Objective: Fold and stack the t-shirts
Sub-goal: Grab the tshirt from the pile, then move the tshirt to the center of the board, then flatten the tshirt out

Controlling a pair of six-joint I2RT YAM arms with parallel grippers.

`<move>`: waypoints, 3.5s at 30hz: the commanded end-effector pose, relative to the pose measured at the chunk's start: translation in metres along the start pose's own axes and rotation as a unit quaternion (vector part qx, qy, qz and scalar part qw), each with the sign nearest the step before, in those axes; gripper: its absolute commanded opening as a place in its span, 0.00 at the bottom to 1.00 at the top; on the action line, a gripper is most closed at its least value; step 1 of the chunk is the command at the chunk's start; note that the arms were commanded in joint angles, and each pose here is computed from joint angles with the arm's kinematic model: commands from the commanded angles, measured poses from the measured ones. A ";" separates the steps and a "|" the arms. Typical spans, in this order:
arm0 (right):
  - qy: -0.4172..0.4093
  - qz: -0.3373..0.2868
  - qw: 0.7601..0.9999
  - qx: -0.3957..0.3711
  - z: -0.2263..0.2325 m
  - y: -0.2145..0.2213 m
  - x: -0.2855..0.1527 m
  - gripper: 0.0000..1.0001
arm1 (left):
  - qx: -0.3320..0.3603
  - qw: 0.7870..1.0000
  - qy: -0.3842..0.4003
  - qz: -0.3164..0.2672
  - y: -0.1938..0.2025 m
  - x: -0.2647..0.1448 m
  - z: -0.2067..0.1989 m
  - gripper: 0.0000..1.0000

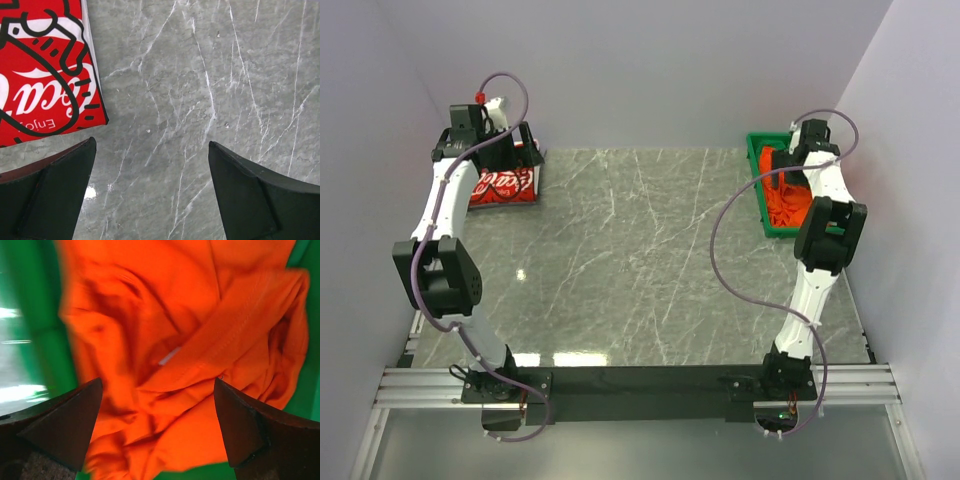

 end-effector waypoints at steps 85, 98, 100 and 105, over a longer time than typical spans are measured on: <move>-0.420 0.081 0.895 -0.127 0.255 0.130 -0.166 0.51 | 0.063 0.942 0.293 0.151 0.129 0.117 -0.118 0.60; -0.417 0.137 0.890 -0.124 0.305 0.137 -0.118 0.57 | -0.061 0.921 0.308 0.230 0.176 0.166 -0.125 0.51; -0.409 0.140 0.893 -0.130 0.308 0.137 -0.110 0.56 | -0.064 0.922 0.304 0.230 0.177 0.172 -0.128 0.49; -0.390 0.125 0.901 -0.146 0.303 0.123 -0.102 0.22 | -0.095 0.921 0.293 0.240 0.180 0.188 -0.125 0.26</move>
Point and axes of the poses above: each gripper's point midway between its finger pads, its own x axis out along the fingers, its own z axis along the line the jaws close on, y = z × x, the point moved 7 cm from there along -x, back along the fingers, and after that the axes turned 3 degrees about x, right-handed, at the moved point
